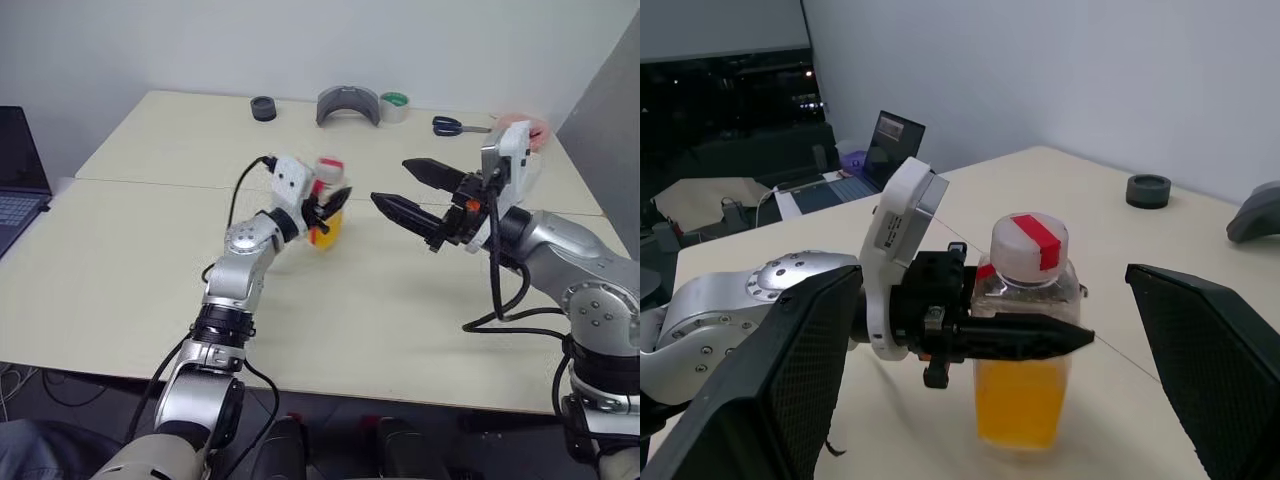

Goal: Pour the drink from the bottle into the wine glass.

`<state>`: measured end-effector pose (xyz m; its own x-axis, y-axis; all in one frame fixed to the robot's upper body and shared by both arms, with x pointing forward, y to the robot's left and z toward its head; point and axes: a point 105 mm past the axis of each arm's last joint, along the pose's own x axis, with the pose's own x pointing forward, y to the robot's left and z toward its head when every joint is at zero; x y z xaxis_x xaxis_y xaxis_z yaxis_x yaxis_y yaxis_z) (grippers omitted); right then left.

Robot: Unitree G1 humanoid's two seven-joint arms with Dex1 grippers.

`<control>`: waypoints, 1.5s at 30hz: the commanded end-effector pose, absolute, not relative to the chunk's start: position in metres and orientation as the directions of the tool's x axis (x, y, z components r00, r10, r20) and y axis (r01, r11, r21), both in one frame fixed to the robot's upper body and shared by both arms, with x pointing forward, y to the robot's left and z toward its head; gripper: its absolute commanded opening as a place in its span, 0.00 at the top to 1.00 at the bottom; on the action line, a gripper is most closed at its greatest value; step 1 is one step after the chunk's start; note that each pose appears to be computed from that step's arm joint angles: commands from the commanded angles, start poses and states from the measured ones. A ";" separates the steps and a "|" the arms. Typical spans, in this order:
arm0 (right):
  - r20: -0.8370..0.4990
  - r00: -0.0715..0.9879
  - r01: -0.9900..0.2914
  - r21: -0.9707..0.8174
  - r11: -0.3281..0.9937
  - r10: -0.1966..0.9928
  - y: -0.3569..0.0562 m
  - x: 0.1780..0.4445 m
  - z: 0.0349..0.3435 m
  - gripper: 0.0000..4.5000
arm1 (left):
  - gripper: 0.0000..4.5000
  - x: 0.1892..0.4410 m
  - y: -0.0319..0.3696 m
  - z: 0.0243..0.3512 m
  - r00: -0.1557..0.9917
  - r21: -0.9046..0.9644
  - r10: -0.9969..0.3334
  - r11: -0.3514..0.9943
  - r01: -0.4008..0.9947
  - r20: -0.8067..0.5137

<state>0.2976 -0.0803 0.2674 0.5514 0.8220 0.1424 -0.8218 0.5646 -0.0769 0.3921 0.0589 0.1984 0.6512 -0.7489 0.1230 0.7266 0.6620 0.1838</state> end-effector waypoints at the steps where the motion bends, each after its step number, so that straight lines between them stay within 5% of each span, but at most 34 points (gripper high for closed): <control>1: 0.190 0.523 -0.828 -0.117 0.548 0.831 -0.075 0.291 0.280 0.00 | 0.61 0.372 0.036 0.228 0.516 0.247 -0.836 0.548 0.799 0.184; 12: 0.204 0.623 -0.755 -0.097 0.649 0.755 -0.069 0.306 0.271 0.00 | 0.61 0.348 0.019 0.223 0.363 0.253 -0.921 0.389 0.886 0.142; 25: 0.208 0.624 -0.757 -0.080 0.649 0.754 -0.065 0.308 0.270 0.00 | 0.61 0.349 0.019 0.222 0.388 0.237 -0.909 0.415 0.879 0.152; 29: 0.206 0.625 -0.756 -0.080 0.650 0.753 -0.066 0.308 0.269 0.19 | 0.61 0.348 0.019 0.221 0.396 0.231 -0.906 0.422 0.877 0.152; 39: 0.188 0.615 -0.763 -0.105 0.638 0.766 -0.066 0.311 0.269 0.98 | 0.61 0.344 0.018 0.220 0.402 0.221 -0.901 0.430 0.875 0.160; 45: 0.185 0.537 -0.820 -0.113 0.561 0.823 -0.063 0.308 0.279 0.99 | 0.61 0.341 0.022 0.223 0.393 0.235 -0.907 0.419 0.877 0.151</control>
